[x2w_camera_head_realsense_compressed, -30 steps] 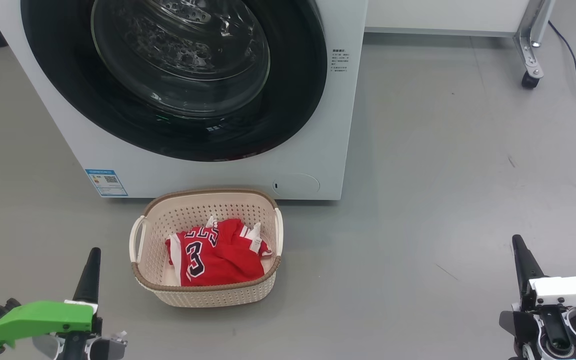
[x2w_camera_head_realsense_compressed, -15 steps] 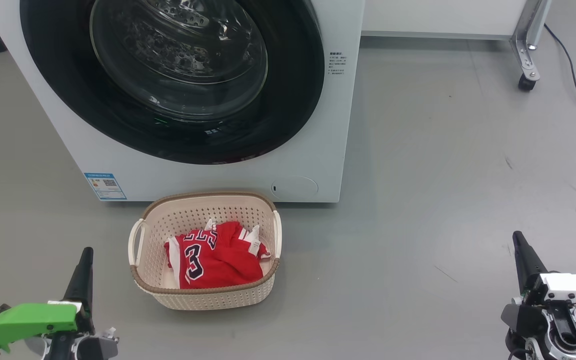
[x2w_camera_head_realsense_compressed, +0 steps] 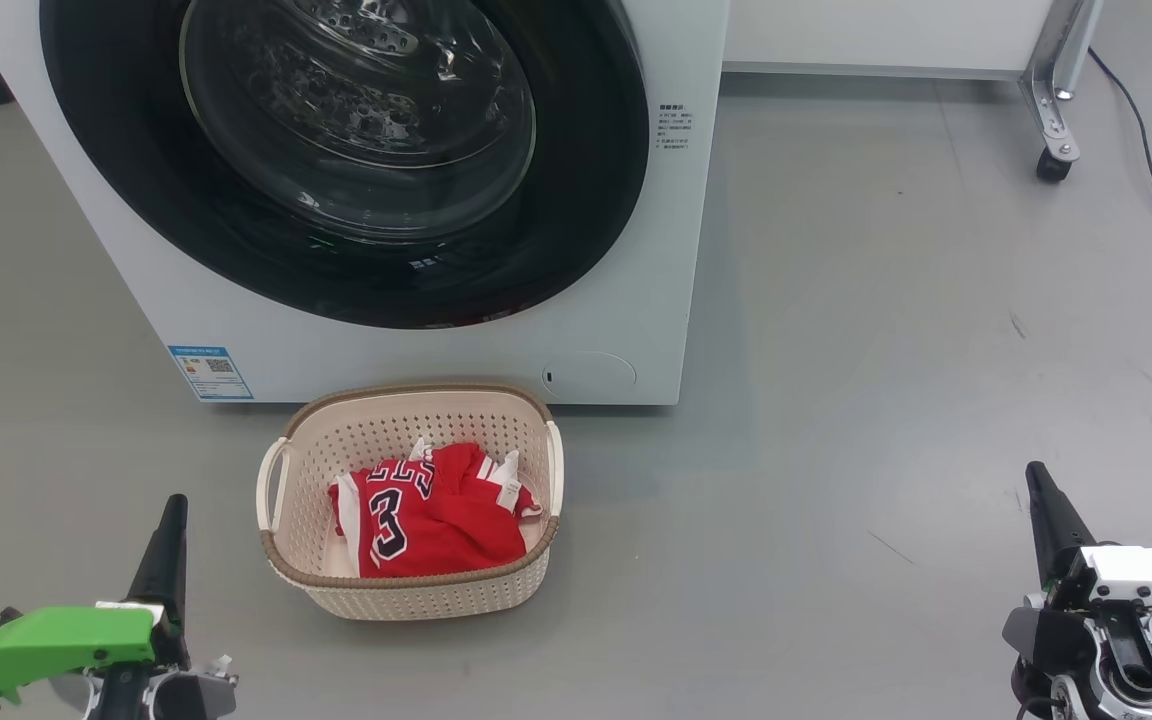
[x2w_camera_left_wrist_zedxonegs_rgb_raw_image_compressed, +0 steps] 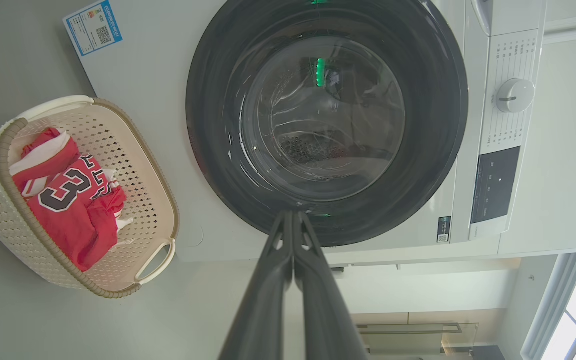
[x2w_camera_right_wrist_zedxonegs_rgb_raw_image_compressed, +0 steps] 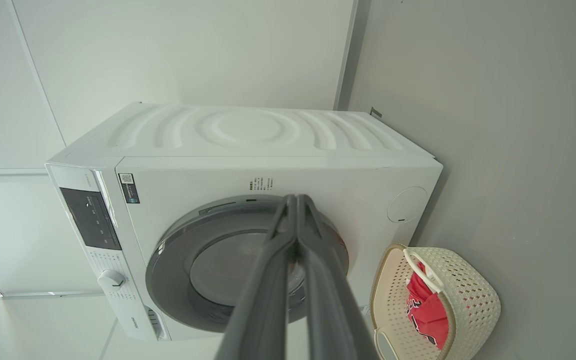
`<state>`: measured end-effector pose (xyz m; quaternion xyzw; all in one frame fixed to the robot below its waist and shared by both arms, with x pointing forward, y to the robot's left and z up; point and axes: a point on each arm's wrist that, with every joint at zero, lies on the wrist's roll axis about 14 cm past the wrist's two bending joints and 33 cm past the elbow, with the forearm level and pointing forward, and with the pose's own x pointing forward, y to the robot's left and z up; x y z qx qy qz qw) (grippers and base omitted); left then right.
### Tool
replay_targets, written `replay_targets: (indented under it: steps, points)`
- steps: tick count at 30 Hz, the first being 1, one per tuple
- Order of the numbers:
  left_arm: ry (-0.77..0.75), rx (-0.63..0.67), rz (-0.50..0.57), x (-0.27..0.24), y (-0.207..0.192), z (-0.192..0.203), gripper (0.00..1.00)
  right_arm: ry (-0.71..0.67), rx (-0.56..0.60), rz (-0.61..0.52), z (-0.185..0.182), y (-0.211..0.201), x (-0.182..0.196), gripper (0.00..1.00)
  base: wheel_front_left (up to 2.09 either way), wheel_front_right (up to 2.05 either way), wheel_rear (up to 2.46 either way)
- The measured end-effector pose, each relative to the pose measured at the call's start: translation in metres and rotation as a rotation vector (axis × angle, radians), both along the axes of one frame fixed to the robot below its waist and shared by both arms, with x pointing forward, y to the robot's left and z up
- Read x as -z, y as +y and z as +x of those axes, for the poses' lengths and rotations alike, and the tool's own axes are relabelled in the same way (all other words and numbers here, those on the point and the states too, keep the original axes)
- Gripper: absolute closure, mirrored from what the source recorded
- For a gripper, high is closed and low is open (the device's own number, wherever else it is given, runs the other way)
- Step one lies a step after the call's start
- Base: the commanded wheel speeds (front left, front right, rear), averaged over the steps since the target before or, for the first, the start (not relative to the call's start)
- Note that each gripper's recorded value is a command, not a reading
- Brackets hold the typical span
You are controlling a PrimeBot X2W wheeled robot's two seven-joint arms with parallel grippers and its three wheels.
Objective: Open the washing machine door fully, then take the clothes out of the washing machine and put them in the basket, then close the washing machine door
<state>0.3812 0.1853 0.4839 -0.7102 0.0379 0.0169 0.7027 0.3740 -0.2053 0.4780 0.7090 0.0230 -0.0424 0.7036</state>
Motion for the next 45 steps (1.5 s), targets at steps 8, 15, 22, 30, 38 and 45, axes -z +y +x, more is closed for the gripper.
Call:
replay_targets:
  steps: [8, 15, 22, 30, 38, 45]
  points:
    - [0.0, 0.0, 0.0, 0.0, 0.0001, 0.0, 1.0, 0.0, 0.001, 0.0, 0.0, -0.0002, -0.0001, 1.0, 0.0, 0.0, 0.0]
    - [0.0, -0.001, 0.0, 0.0001, 0.0003, 0.0, 1.0, 0.0, 0.001, 0.0, 0.0, -0.0004, 0.0, 1.0, 0.0, 0.0, 0.0]
    - [0.0, -0.001, 0.0, 0.0001, 0.0003, 0.0, 1.0, 0.0, 0.002, 0.0, 0.0, -0.0005, -0.0001, 1.0, 0.0, 0.0, 0.0]
    - [0.0, -0.002, 0.0, 0.0002, 0.0005, 0.0, 1.0, 0.0, 0.002, 0.0, 0.0, -0.0006, -0.0001, 1.0, 0.0, 0.0, 0.0]
    - [0.0, -0.002, 0.0, 0.0001, 0.0008, 0.0, 1.0, 0.0, 0.002, 0.001, 0.0, -0.0006, -0.0001, 1.0, 0.0, 0.0, 0.0]
    - [0.0, -0.003, 0.0, 0.0001, 0.001, 0.0, 1.0, -0.001, 0.002, 0.001, 0.0, -0.0007, -0.0001, 1.0, 0.0, 0.0, 0.0]
